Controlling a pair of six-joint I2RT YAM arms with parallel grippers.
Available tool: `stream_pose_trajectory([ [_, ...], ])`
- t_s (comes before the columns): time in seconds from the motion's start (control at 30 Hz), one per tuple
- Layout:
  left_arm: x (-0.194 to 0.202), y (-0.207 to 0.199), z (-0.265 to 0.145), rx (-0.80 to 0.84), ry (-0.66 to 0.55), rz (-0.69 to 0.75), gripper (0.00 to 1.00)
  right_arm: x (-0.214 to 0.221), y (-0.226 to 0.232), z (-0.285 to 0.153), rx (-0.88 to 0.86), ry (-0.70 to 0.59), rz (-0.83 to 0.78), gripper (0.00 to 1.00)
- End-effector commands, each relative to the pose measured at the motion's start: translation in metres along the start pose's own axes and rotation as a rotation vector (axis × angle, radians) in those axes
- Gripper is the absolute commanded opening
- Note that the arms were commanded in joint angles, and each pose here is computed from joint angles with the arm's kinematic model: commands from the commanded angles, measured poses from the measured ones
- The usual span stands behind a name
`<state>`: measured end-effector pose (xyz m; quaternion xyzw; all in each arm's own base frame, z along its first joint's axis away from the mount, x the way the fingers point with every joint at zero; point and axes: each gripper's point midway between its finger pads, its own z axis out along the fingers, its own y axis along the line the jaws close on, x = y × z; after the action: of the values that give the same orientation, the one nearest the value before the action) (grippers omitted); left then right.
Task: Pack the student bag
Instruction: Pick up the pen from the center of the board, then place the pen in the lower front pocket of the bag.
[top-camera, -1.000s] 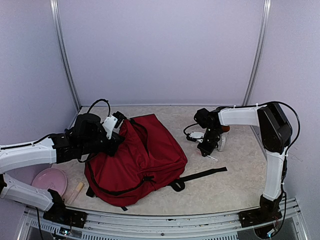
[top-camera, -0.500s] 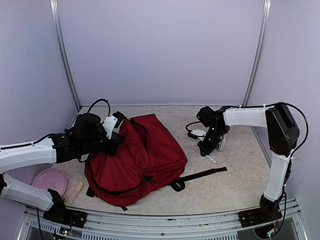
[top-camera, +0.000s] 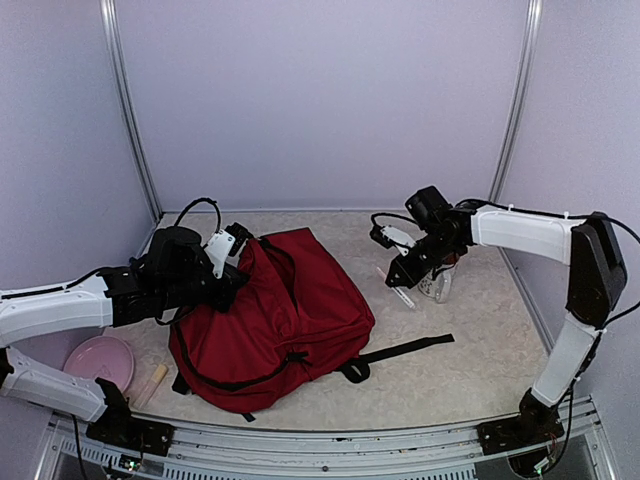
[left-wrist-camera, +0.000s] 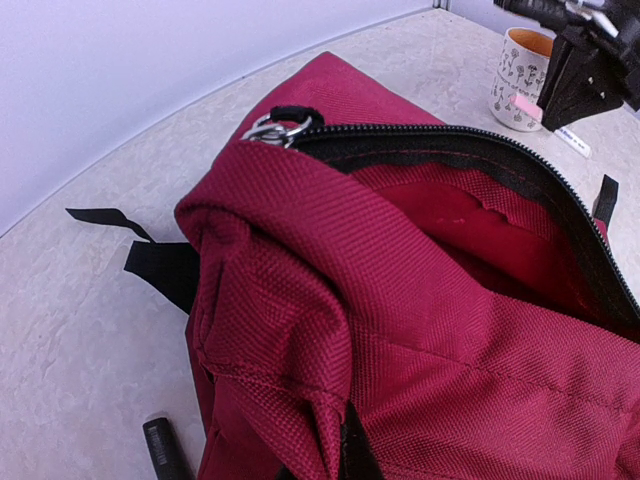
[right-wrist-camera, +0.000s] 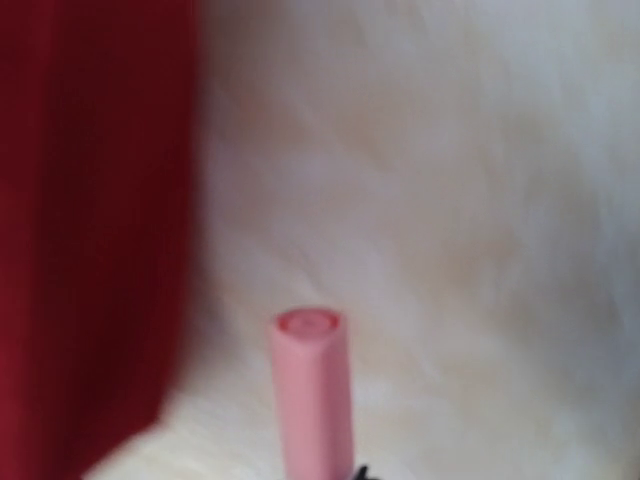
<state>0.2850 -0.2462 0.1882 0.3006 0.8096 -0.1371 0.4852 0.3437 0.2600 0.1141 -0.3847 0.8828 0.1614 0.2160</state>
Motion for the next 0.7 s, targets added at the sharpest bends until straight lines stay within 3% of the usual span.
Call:
stream_pose_trajectory([
  [0.0,-0.036,-0.004,-0.011,0.016,-0.109,0.013,0.0,-0.057,0.05,-0.042,-0.158,-0.258,-0.063,0.0],
  [0.3,-0.036,-0.004,-0.011,0.018,-0.108,0.009,0.0,-0.141,0.179,-0.137,-0.48,-0.739,-0.254,0.0],
  [0.4,-0.038,-0.005,-0.011,0.033,-0.117,-0.001,0.0,-0.157,0.213,-0.15,-0.533,-0.888,-0.295,0.0],
  [0.5,-0.039,-0.006,-0.013,0.041,-0.123,-0.009,0.0,-0.175,0.224,-0.136,-0.498,-0.958,-0.274,0.0],
  [0.67,-0.039,-0.006,-0.013,0.042,-0.125,-0.012,0.0,-0.197,0.207,-0.084,-0.358,-0.925,-0.203,0.0],
])
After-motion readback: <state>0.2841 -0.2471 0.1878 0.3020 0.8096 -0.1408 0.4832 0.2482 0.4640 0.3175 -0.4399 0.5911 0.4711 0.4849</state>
